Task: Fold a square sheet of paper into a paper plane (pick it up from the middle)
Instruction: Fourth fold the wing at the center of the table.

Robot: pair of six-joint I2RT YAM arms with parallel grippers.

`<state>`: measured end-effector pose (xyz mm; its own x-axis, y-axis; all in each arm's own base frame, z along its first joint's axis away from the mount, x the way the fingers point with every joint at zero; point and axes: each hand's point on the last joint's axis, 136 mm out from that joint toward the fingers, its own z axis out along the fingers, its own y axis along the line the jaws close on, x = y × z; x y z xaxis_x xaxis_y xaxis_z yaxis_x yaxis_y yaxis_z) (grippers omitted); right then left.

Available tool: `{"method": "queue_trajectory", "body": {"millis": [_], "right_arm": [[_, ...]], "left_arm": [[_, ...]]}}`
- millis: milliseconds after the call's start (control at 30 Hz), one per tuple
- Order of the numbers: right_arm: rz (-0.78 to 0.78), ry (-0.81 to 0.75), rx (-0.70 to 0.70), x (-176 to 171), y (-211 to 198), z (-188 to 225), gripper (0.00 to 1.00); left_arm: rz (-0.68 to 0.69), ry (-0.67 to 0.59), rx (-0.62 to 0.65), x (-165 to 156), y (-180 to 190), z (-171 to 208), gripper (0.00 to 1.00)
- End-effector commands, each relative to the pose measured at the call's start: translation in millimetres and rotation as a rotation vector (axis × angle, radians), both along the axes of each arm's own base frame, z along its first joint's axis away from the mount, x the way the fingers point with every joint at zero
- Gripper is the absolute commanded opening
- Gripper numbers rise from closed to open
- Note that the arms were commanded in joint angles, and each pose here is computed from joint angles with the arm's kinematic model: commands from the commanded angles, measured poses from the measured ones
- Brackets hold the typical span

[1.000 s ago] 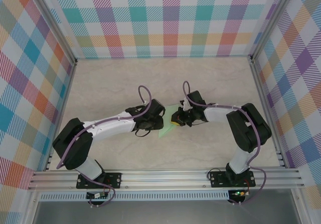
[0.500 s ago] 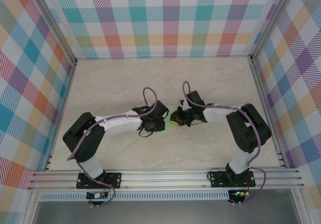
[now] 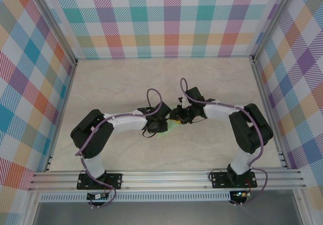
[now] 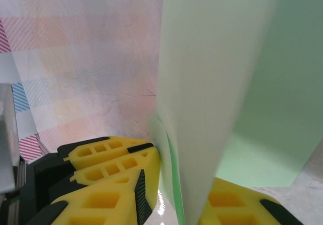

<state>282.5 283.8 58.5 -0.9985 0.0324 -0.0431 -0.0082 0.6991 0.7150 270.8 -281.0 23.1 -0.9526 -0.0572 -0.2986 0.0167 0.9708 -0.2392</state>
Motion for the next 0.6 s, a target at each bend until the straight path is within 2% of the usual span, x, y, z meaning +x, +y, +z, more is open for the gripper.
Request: {"method": "queue_trajectory", "body": {"millis": [0, 267, 400, 500, 567], "right_arm": [[0.109, -0.004, 0.012, -8, 7, 0, 0.28], [0.136, 0.001, -0.004, -6, 8, -2, 0.17], [0.127, 0.012, -0.010, -5, 8, -4, 0.12], [0.108, 0.023, -0.008, -4, 8, -2, 0.10], [0.086, 0.011, -0.008, -2, 7, 1, 0.09]], "left_arm": [[0.010, -0.007, -0.004, 6, -1, -2, 0.15], [-0.002, -0.043, -0.011, 10, 0, 12, 0.17], [-0.020, -0.076, -0.020, 11, 1, 24, 0.23], [-0.053, -0.108, -0.033, 7, 2, 31, 0.34], [-0.088, -0.127, -0.026, 2, 2, 32, 0.36]]}}
